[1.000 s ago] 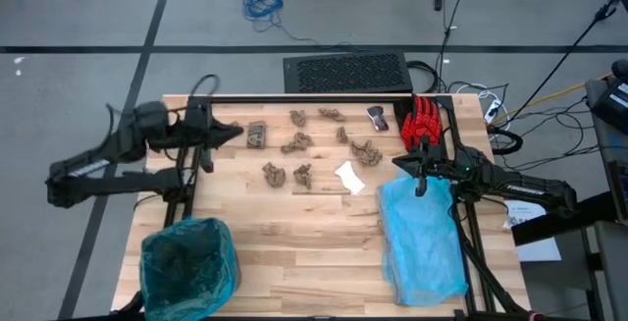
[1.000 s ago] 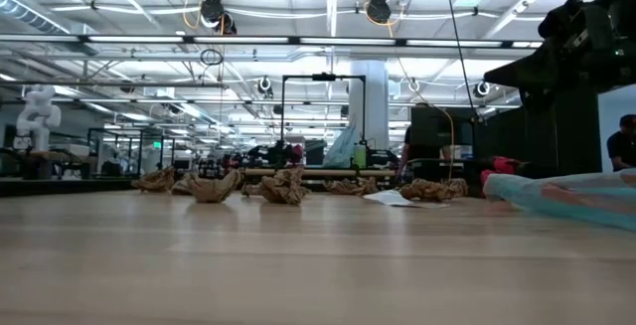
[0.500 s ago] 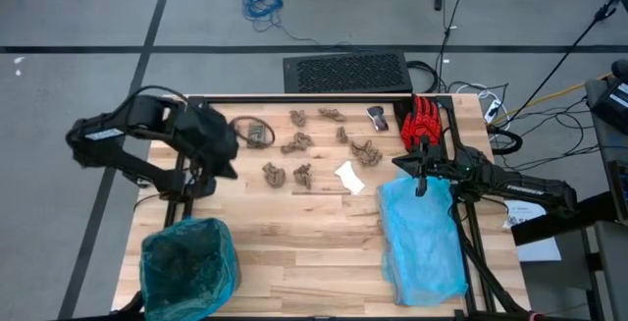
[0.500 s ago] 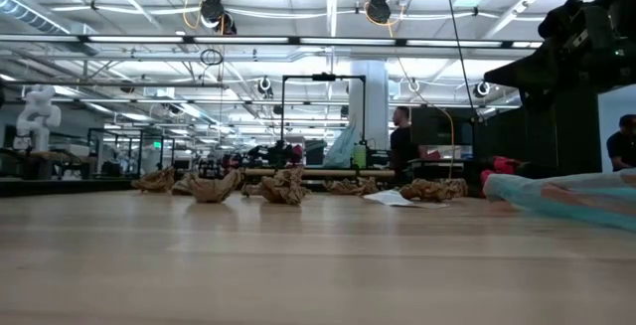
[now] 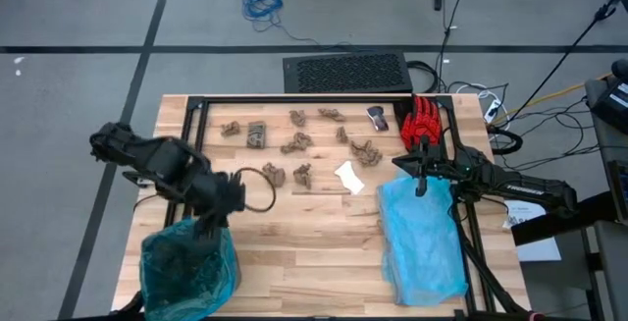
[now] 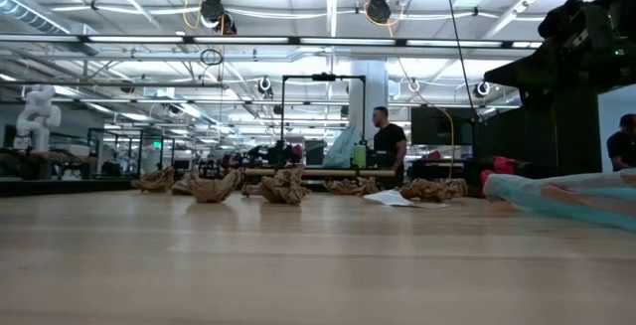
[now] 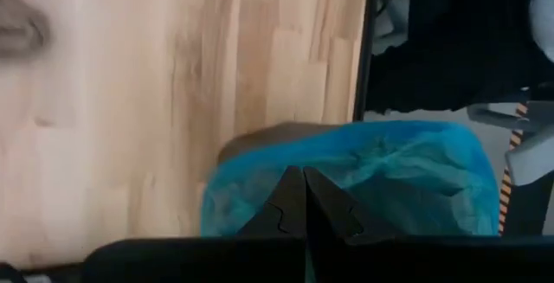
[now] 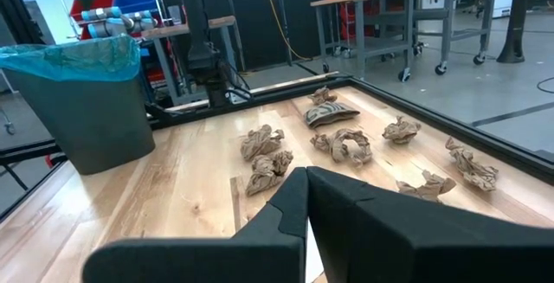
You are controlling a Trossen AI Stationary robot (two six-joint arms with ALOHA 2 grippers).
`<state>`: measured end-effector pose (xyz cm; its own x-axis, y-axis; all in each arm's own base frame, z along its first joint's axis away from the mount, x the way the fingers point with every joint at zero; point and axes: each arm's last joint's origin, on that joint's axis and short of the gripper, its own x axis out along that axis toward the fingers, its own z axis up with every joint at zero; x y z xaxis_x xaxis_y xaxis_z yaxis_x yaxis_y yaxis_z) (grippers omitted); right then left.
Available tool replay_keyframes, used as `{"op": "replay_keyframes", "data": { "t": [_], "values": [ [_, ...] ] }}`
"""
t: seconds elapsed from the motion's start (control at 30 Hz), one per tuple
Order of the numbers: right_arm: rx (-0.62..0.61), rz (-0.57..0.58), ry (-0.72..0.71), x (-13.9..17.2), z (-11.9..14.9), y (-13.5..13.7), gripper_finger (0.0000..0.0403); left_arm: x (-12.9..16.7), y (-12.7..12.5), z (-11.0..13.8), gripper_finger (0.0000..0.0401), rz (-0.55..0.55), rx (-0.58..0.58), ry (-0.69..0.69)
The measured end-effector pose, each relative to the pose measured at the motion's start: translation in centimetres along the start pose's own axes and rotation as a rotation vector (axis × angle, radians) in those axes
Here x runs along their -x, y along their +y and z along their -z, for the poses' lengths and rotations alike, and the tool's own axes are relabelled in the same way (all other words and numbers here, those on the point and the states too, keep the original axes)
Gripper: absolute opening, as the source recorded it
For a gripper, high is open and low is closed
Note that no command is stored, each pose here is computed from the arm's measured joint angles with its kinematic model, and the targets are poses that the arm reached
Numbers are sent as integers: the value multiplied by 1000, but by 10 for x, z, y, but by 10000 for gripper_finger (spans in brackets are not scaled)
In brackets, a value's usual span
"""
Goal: Place trash/remove bag and relplace
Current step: Move the trash bin to the middle of the table
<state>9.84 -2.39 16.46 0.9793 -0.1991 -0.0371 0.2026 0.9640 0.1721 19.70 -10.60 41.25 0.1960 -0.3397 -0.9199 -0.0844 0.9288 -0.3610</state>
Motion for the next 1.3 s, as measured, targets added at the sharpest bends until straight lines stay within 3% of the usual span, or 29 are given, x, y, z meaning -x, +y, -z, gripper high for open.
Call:
{"op": "replay_keyframes", "data": {
  "t": [0.3,0.53,0.97,1.3],
  "values": [
    [0,0,0,0,0,0,0,-41,-17,27,0,-87,177,168],
    [0,0,0,0,0,0,0,-67,-9,33,0,-216,196,191],
    [0,0,0,0,0,0,0,-72,12,1,0,-373,90,-62],
    [0,0,1,0,0,0,0,-78,38,-34,0,-439,14,-93]
  ]
}}
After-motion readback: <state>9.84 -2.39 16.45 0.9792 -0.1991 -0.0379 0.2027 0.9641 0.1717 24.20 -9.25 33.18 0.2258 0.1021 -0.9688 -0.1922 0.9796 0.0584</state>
